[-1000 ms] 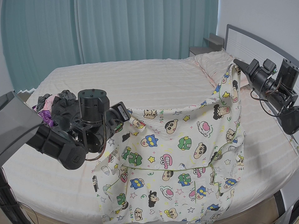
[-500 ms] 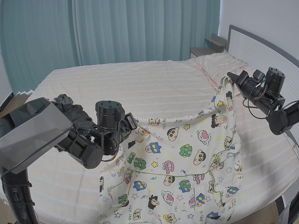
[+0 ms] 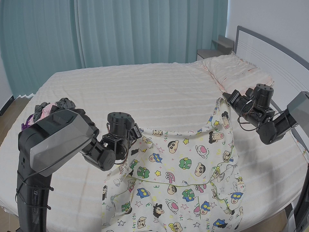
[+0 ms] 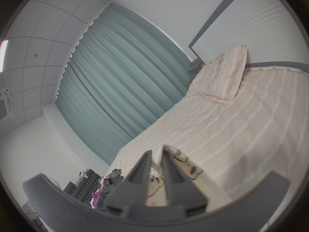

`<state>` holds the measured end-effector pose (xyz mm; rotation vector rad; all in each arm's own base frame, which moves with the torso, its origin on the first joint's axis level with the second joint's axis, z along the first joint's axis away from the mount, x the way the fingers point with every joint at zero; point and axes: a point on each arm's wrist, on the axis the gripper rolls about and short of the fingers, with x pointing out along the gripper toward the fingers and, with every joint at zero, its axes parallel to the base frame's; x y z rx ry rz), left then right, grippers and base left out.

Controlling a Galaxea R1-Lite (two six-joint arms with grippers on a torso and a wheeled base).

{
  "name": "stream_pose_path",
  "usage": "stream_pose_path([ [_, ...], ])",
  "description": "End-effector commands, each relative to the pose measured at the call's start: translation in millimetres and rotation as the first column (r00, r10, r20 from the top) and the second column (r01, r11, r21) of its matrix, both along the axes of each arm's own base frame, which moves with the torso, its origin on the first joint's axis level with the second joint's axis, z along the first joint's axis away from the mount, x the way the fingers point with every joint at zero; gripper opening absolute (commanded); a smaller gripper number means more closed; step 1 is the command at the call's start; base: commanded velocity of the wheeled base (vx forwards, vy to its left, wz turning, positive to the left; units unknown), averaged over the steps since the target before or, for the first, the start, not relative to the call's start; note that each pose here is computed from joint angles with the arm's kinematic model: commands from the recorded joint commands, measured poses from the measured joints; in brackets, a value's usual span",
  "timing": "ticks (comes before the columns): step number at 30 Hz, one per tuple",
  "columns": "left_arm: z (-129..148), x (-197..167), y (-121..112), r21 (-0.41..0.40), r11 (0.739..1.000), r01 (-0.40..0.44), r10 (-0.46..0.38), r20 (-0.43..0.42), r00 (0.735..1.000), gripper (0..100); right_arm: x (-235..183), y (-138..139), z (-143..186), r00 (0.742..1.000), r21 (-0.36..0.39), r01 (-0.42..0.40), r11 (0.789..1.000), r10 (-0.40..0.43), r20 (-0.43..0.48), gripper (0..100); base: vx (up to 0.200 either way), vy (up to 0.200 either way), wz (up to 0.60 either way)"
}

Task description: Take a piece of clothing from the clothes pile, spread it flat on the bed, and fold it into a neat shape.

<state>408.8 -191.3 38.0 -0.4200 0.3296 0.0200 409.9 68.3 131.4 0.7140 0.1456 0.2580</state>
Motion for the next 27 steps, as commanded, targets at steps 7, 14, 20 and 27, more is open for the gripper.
stream_pose_path([
  [7, -44.6, 43.6, 16.7, 0.038, 0.996, -0.084, 0.086, -0.057, 0.995, 100, 56.6, 24.0, -82.4, 0.989, -0.033, 0.051, 0.998, -0.056, -0.14, 100, 0.0, 0.0, 0.0],
  [14, -40.7, 62.4, 52.4, 0.065, 0.984, -0.169, 0.172, -0.055, 0.984, 100, 64.8, 15.4, -81.5, 0.976, -0.047, 0.146, 0.988, -0.152, -0.154, 100, 0.0, 0.0, 0.0],
  [20, -43.8, 70.5, 89.9, 0.14, 0.967, -0.214, 0.228, -0.088, 0.97, 100, 45.6, 8.2, -83.2, 0.967, -0.068, 0.13, 0.989, -0.142, -0.214, 100, 0.0, 0.0, 0.0],
  [27, -31.9, 68.7, 92.2, 0.13, 0.977, -0.167, 0.182, -0.117, 0.976, 100, 17.5, -17.1, -88.2, 0.946, -0.111, 0.067, 0.992, -0.098, -0.31, 100, 0.0, 0.0, 0.0],
])
